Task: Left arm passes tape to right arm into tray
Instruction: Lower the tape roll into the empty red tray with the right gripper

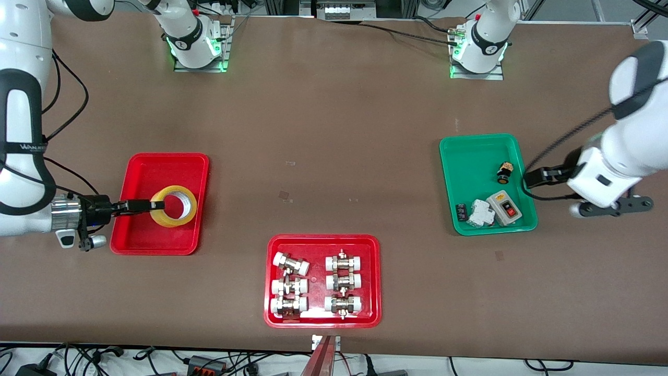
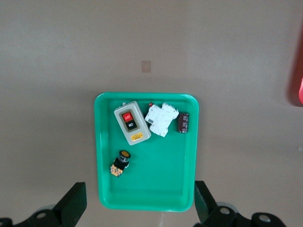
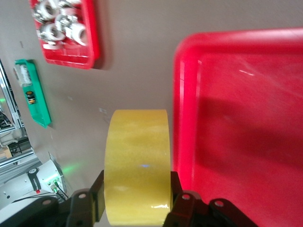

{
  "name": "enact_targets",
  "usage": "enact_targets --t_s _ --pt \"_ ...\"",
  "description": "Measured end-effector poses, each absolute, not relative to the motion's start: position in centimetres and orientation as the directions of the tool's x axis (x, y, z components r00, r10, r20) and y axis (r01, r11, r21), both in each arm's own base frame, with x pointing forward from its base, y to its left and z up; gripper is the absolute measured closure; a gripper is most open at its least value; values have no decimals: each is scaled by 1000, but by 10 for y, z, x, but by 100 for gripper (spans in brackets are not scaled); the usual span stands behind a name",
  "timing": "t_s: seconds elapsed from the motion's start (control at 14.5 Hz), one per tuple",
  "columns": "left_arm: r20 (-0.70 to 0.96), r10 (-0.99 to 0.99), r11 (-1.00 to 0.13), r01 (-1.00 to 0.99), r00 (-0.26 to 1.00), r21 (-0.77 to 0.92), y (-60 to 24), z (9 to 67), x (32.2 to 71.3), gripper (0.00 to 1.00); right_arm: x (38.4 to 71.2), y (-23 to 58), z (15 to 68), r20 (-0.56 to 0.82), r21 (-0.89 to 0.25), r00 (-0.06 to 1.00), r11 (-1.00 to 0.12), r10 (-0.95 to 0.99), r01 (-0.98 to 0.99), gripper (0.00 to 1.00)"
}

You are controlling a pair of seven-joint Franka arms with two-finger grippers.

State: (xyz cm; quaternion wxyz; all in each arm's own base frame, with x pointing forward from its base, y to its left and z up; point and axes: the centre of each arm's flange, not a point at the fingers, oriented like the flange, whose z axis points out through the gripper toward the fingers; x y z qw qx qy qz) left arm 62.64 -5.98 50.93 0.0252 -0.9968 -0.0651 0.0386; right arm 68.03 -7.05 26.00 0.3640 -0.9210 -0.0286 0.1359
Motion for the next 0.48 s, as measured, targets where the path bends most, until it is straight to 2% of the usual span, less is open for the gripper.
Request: enact_targets --t_s 0.21,0.48 --pt "-50 165 -983 161 985 -88 -70 506 605 0 674 -89 229 -240 -693 957 -719 162 -52 46" --pt "-12 185 -980 183 983 -80 -62 520 607 0 664 -111 215 -239 -716 954 -696 181 -47 46"
